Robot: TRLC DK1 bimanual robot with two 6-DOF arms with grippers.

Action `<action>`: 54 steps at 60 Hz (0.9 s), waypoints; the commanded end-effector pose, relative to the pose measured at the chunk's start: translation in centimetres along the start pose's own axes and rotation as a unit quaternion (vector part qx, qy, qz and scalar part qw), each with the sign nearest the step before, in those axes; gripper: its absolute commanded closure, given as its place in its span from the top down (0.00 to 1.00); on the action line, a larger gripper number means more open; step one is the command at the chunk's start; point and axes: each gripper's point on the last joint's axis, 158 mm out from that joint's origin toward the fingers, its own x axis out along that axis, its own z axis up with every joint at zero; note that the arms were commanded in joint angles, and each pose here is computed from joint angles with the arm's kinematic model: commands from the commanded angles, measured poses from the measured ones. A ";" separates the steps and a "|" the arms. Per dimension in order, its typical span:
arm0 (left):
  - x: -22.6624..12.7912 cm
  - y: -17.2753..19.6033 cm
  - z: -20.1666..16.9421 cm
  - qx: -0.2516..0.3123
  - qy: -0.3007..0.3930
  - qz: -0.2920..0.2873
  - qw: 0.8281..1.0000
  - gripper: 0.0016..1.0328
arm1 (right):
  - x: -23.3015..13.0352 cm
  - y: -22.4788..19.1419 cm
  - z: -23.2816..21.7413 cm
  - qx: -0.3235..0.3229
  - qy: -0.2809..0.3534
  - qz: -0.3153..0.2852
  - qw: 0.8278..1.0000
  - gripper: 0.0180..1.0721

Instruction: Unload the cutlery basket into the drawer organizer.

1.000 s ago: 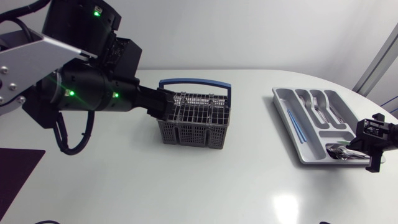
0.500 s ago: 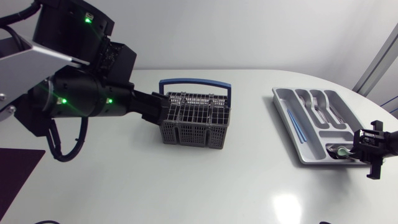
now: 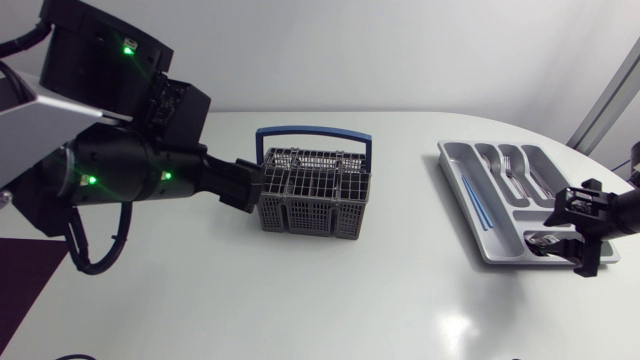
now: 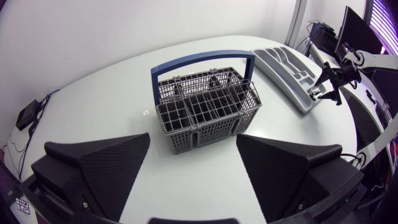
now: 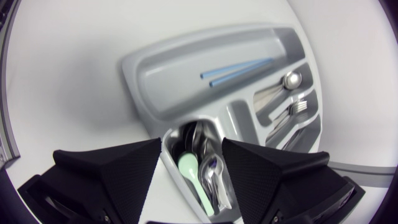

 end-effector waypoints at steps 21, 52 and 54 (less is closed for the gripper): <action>-0.1 0.6 -2.5 0.015 0.005 0.007 1.000 0.94 | -3.5 5.2 17.6 0.017 -0.119 0.007 0.993 0.21; 0.1 1.1 -3.2 0.011 -0.003 0.012 1.000 0.94 | -5.7 8.0 30.8 0.067 -0.227 0.085 0.968 0.05; 0.1 1.1 -3.2 0.012 -0.005 0.011 1.000 0.94 | -6.0 7.8 31.6 0.076 -0.239 0.090 0.964 0.05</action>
